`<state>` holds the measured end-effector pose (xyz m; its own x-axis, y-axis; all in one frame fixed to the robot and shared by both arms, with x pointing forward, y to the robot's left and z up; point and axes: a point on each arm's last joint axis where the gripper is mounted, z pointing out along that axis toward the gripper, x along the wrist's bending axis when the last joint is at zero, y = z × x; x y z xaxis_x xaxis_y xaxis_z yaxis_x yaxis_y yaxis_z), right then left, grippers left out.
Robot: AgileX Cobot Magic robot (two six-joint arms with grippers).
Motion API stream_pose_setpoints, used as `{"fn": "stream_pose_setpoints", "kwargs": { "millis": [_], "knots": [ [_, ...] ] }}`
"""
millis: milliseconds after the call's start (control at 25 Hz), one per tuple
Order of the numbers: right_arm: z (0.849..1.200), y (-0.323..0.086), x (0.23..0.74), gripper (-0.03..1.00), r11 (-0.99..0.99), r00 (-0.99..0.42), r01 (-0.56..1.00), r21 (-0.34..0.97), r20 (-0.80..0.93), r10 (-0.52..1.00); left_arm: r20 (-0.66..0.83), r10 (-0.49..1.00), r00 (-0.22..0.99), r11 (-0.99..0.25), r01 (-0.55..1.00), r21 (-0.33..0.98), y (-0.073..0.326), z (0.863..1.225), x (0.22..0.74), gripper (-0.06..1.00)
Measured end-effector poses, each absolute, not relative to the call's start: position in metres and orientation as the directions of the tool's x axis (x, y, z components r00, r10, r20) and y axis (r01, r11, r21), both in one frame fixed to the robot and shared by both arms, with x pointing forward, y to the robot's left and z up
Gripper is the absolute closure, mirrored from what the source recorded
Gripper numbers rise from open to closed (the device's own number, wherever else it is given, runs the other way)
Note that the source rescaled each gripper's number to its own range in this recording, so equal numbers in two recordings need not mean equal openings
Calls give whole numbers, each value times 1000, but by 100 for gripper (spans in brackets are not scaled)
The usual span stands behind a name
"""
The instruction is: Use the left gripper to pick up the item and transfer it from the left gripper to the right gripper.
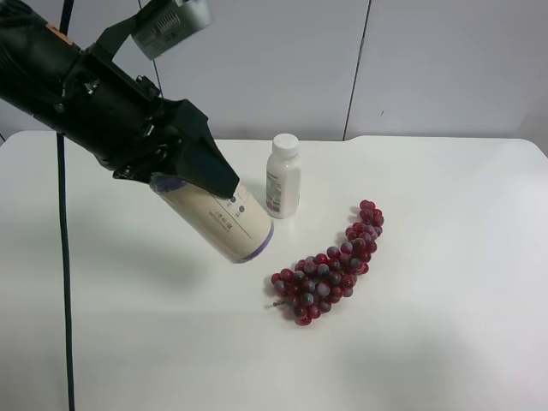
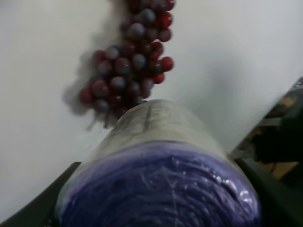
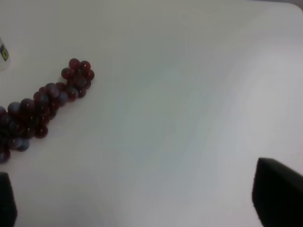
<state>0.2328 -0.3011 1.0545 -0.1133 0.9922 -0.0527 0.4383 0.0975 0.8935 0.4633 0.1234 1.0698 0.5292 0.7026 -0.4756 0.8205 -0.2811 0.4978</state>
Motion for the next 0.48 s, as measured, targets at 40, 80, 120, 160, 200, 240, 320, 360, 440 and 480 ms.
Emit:
{"fn": "stream_pose_setpoints", "kwargs": {
  "millis": [40, 80, 120, 160, 200, 240, 320, 360, 440, 480],
  "knots": [
    [1054, -301, 233, -3, 98, -113, 438, 894, -53, 992, -492, 693, 527, -279, 825, 491, 122, 1070, 462, 94],
    [1054, -301, 233, -3, 98, -113, 438, 894, -53, 992, -509, 682, 526, -276, 829, 487, 121, 1070, 462, 94],
    [1054, -301, 233, -3, 98, -113, 438, 894, -53, 992, -526, 670, 524, -274, 833, 480, 119, 1070, 462, 94],
    [1054, -301, 233, -3, 98, -113, 438, 894, -53, 992, -537, 661, 524, -278, 836, 473, 117, 1068, 462, 94],
    [1054, -301, 233, -3, 98, -113, 438, 894, -53, 992, -553, 652, 519, -275, 841, 465, 116, 1067, 462, 94],
    [1054, -301, 233, -3, 98, -113, 438, 894, -53, 992, -564, 645, 516, -277, 846, 456, 114, 1065, 463, 94],
    [1054, -301, 233, -3, 98, -113, 438, 894, -53, 992, -586, 631, 507, -285, 855, 433, 111, 1060, 464, 94],
    [1054, -301, 233, -3, 98, -113, 438, 894, -53, 992, -598, 626, 500, -285, 861, 422, 109, 1057, 465, 94],
    [1054, -301, 233, -3, 98, -113, 438, 894, -53, 992, -617, 615, 491, -287, 868, 405, 106, 1053, 467, 94],
    [1054, -301, 233, -3, 98, -113, 438, 894, -53, 992, -628, 610, 484, -282, 873, 398, 105, 1052, 468, 94]
  ]
}}
